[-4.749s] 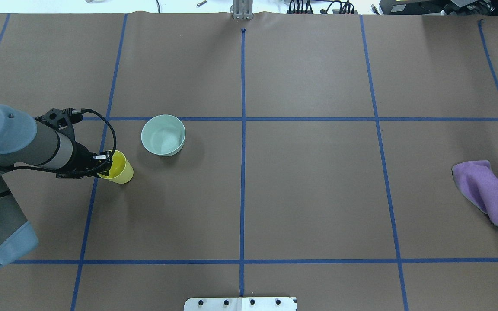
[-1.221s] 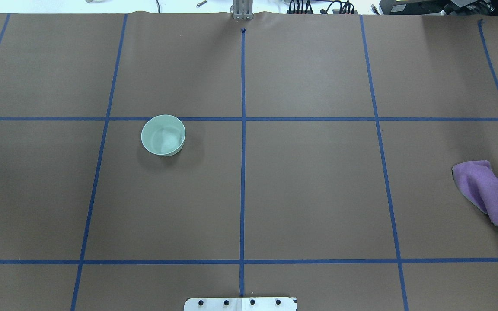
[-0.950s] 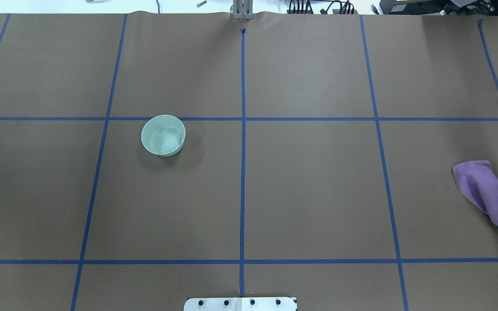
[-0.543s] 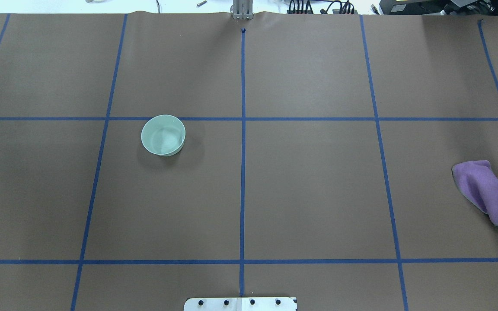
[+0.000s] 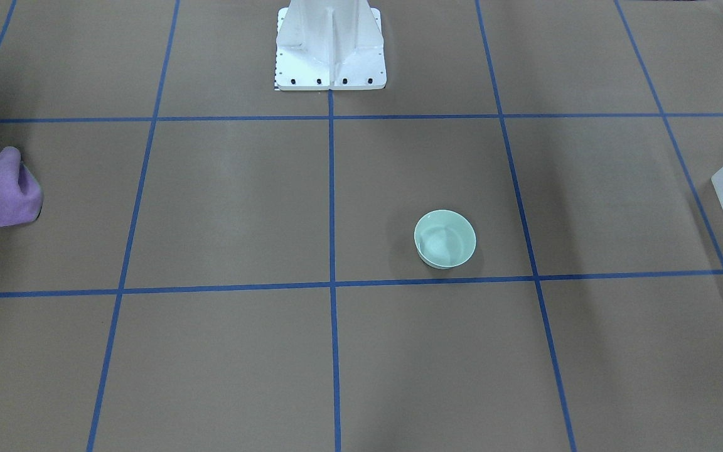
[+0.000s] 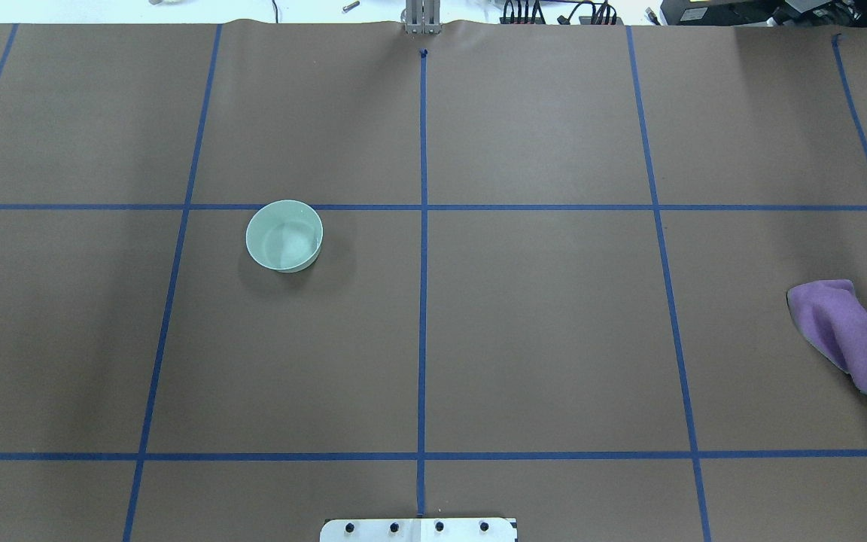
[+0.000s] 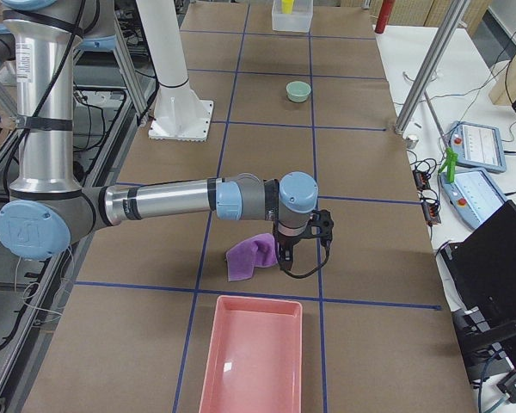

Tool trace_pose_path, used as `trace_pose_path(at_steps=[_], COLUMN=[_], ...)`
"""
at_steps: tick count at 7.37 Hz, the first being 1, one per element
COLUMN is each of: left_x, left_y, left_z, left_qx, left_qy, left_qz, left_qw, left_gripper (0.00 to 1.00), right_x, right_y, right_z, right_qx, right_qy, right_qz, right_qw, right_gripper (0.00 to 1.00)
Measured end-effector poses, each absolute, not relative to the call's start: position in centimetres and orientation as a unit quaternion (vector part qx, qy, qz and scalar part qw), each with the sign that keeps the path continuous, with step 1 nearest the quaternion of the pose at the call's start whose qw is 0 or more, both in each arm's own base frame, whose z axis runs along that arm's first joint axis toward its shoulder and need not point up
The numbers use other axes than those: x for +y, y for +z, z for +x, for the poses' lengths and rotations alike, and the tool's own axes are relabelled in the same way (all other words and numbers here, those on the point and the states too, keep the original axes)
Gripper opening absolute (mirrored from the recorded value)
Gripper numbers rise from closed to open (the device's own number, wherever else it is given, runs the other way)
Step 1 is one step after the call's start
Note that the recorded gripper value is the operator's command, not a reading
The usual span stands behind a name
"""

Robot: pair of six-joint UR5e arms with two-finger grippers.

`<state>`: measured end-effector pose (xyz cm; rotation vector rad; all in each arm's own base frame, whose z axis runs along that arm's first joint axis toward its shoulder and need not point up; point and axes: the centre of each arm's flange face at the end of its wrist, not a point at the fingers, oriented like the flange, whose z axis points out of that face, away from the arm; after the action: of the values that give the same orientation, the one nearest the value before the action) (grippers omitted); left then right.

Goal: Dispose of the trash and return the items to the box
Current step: 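Open the left gripper to release the yellow cup in the clear bin, then grasp the purple cloth with the right gripper while the left gripper returns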

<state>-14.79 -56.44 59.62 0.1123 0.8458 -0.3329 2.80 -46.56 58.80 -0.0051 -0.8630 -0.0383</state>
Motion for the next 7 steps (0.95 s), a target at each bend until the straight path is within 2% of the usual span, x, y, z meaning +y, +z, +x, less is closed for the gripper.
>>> trace_pose_path(at_steps=[3,5,7], left_x=[-56.6,-55.0,-53.6], left_y=[46.6,41.2,38.0], left_z=[2.1,12.4,17.0], left_qx=[0.448,0.465,0.475], left_qy=[-0.194,-0.228,-0.245], left_qz=[0.004,-0.012,-0.015], left_qw=[0.873,0.855,0.845], left_gripper=[0.99,0.99,0.99], right_x=[-46.5,-45.9,-45.6], right_y=[59.0,60.0,60.7], right_z=[2.5,-0.3,-4.8], right_qx=[-0.417,-0.406,-0.401], right_qy=[-0.020,-0.047,-0.097], right_qz=[-0.006,-0.022,-0.029], right_qw=[0.909,0.912,0.910], right_gripper=[1.00,1.00,1.00])
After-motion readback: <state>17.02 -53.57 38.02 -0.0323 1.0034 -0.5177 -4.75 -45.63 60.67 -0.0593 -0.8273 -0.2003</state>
